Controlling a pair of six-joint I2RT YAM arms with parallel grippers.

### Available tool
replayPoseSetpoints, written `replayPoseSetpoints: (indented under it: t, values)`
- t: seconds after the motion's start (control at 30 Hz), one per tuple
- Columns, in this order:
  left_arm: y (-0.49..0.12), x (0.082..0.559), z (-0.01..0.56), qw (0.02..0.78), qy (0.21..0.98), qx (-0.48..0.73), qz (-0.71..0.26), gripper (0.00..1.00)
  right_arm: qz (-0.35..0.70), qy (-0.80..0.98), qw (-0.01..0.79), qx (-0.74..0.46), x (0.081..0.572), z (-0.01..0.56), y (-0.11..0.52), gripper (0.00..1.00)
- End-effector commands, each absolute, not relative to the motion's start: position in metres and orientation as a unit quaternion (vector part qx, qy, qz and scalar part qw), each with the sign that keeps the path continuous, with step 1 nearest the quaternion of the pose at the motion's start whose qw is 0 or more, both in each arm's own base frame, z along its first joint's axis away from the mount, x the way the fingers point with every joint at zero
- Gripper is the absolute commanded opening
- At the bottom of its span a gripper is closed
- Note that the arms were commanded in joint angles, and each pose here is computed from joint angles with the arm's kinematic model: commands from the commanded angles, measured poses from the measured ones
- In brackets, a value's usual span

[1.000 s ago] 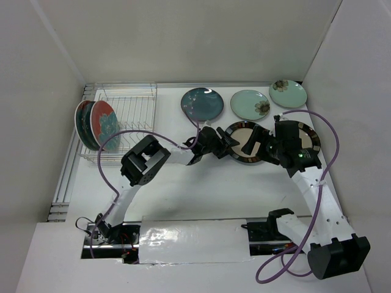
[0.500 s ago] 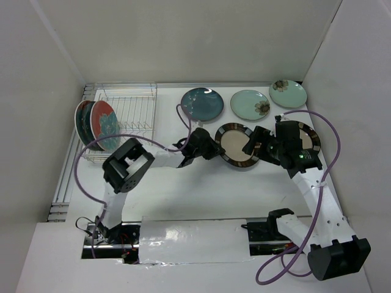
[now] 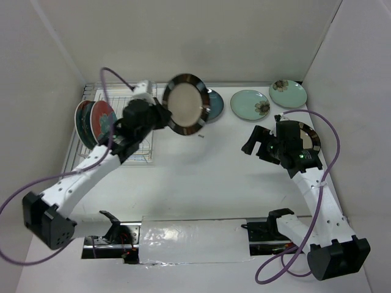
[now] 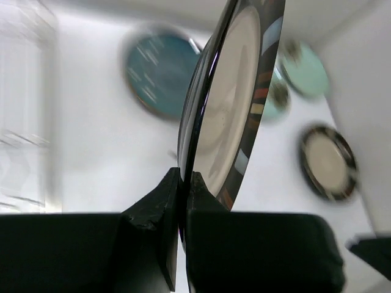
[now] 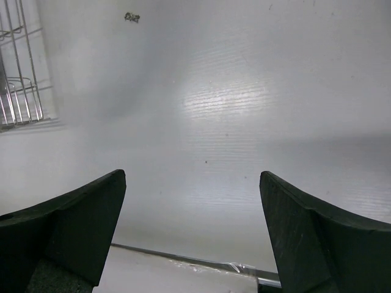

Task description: Load the plates into the dish rack

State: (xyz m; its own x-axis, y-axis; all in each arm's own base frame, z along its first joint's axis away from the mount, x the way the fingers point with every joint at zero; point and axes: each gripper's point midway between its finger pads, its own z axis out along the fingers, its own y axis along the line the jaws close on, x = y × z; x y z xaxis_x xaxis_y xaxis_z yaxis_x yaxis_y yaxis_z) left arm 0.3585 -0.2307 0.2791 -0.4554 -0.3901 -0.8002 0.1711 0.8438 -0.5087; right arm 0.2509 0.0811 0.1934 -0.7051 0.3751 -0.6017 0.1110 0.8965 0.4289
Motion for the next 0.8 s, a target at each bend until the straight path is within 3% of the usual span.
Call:
replayPoseSetpoints:
  t: [0.0, 0.17, 0.33, 0.53, 0.77]
  values:
    - [-0.155, 0.367, 0.386, 0.668, 0.721, -0.059, -0.174, 0.00, 0.196, 0.895, 0.382, 0.119, 0.260, 0.203, 0.084, 0.97]
    - [-0.066, 0.353, 0.419, 0.731, 0.681, -0.052, -0.004, 0.00, 0.193, 0.900, 0.372, 0.121, 0.264, 0.197, 0.085, 0.97]
    - [0.005, 0.347, 0.424, 0.732, 0.665, -0.084, 0.120, 0.00, 0.195, 0.902, 0.367, 0.115, 0.267, 0.193, 0.087, 0.96]
    - [0.047, 0.347, 0.412, 0.721, 0.662, -0.097, 0.179, 0.00, 0.191, 0.907, 0.359, 0.113, 0.271, 0.187, 0.087, 0.96]
    - [0.059, 0.361, 0.372, 0.690, 0.696, -0.083, 0.181, 0.00, 0.185, 0.912, 0.351, 0.105, 0.273, 0.179, 0.087, 0.97]
